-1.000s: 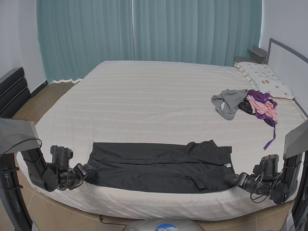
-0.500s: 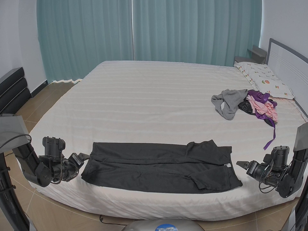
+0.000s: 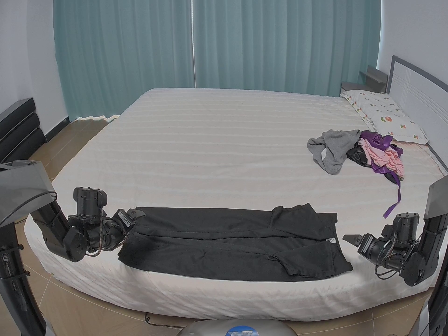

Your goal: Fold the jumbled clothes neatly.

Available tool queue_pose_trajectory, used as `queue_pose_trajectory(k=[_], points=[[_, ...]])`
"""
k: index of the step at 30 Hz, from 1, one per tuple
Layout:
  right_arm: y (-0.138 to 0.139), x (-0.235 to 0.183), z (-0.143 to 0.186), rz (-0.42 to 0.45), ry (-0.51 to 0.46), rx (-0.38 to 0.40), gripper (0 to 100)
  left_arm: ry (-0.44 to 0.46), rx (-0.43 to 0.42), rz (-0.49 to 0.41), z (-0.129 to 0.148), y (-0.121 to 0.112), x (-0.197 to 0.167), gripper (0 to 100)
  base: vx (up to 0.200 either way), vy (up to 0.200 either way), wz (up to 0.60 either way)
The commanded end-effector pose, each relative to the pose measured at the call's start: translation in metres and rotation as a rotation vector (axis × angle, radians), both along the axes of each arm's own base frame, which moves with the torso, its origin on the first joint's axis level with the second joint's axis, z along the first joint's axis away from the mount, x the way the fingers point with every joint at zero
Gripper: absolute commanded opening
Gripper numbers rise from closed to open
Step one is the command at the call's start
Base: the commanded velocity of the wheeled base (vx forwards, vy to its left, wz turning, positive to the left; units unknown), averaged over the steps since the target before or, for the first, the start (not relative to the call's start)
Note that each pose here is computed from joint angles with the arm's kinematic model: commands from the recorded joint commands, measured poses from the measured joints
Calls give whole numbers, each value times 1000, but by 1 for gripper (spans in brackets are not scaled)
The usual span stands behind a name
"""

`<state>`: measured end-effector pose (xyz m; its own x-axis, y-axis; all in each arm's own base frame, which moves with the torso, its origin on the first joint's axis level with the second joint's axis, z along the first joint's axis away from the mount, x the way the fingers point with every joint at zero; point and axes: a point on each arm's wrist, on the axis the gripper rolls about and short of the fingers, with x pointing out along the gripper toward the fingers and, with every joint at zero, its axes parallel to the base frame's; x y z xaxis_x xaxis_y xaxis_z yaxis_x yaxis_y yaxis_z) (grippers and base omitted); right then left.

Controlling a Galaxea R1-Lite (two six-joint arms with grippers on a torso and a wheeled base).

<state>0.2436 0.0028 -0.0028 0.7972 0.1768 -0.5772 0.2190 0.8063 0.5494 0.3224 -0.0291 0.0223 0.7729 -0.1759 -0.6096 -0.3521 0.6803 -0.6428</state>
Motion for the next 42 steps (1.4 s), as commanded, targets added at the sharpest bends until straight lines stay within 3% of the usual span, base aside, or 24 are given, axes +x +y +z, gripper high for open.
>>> queue_pose_trajectory(k=[1, 5, 13, 17, 22, 30, 42], points=[[3, -1, -7, 16, 27, 0, 100, 24, -38, -37, -17, -27, 17, 100, 0, 0, 0], [4, -2, -7, 19, 34, -1, 100, 53, -27, -35, -34, -29, 24, 100, 0, 0, 0], [9, -3, -9, 39, 43, -2, 100, 42, -24, -50, -36, -37, 28, 100, 0, 0, 0], [10, -3, -12, 43, 54, -1, 100, 37, 47, 18, -48, -40, 39, 100, 0, 0, 0], [10, -3, -13, 43, 58, -1, 100, 36, 52, 37, -49, -35, 41, 100, 0, 0, 0], [10, -2, -16, 41, 66, -1, 100, 43, 49, 88, -47, -18, 42, 100, 0, 0, 0], [9, -2, -15, 39, 57, -1, 100, -11, 32, 178, -17, 18, 34, 100, 0, 0, 0]])
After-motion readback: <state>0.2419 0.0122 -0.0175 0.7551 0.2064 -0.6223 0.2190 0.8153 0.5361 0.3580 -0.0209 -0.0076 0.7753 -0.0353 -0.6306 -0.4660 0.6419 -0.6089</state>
